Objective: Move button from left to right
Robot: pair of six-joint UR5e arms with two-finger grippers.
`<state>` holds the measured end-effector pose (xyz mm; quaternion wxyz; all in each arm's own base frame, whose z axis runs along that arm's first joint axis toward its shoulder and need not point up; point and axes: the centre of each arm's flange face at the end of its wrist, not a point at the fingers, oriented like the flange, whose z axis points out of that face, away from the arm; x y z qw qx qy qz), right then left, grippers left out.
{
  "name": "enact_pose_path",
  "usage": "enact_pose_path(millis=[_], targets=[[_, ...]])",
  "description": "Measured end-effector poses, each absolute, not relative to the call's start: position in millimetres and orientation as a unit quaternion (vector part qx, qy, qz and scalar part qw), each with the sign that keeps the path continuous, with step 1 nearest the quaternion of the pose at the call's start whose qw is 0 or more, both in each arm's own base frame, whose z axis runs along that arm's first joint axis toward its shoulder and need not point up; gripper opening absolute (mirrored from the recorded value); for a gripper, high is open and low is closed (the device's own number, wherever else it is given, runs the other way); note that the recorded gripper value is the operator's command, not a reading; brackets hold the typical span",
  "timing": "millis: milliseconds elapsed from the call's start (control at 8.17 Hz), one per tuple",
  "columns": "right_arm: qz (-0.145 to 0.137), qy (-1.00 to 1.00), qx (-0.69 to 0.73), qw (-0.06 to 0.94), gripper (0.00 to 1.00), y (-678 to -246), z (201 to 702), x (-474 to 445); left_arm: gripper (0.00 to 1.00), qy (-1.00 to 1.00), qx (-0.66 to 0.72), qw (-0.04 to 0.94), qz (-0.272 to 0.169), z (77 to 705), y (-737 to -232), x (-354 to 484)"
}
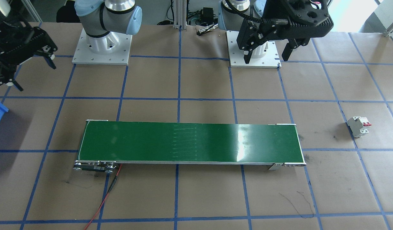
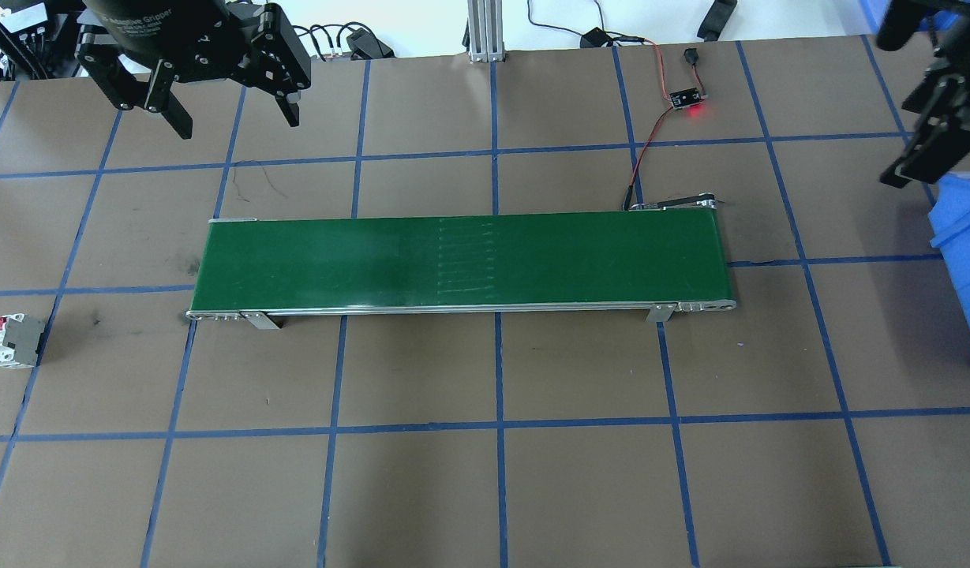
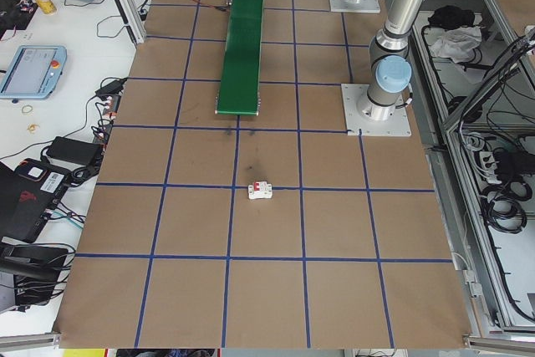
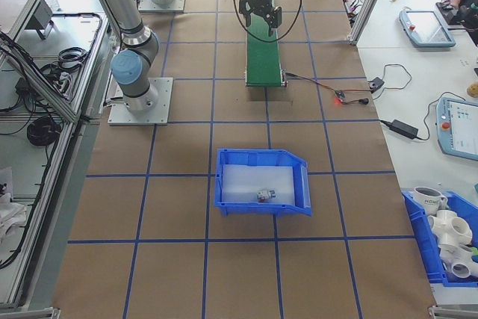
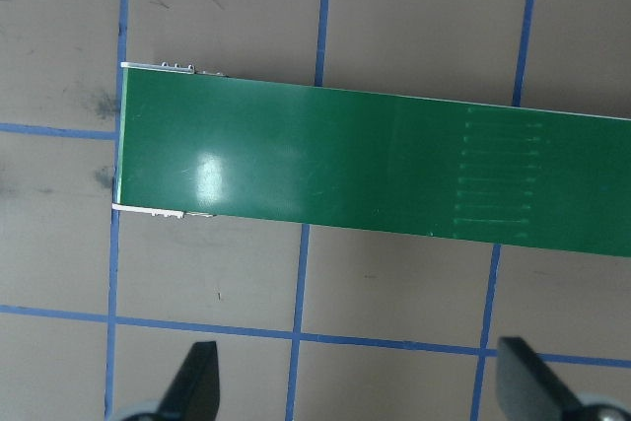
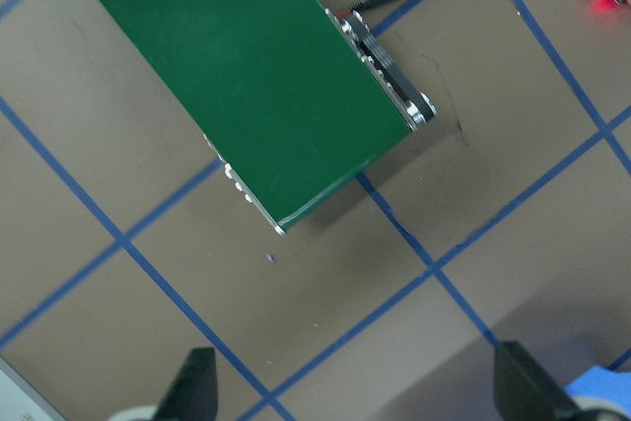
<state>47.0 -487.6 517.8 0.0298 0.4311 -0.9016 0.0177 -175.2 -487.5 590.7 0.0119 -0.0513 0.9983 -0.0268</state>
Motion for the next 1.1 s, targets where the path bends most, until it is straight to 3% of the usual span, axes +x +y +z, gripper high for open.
enact_pose_path(millis=[612, 1102], targets=[[0.029, -0.992, 0.119, 0.012, 1.00, -464.7, 516.3, 157.3, 1.00, 0.998, -0.051, 0.012, -0.027, 591.0, -487.4, -175.2], [0.026, -0.995, 0.094, 0.015, 1.00, -453.7, 513.0, 190.9, 1.00, 0.998, -0.050, 0.012, -0.027, 590.7, -487.6, -175.2]])
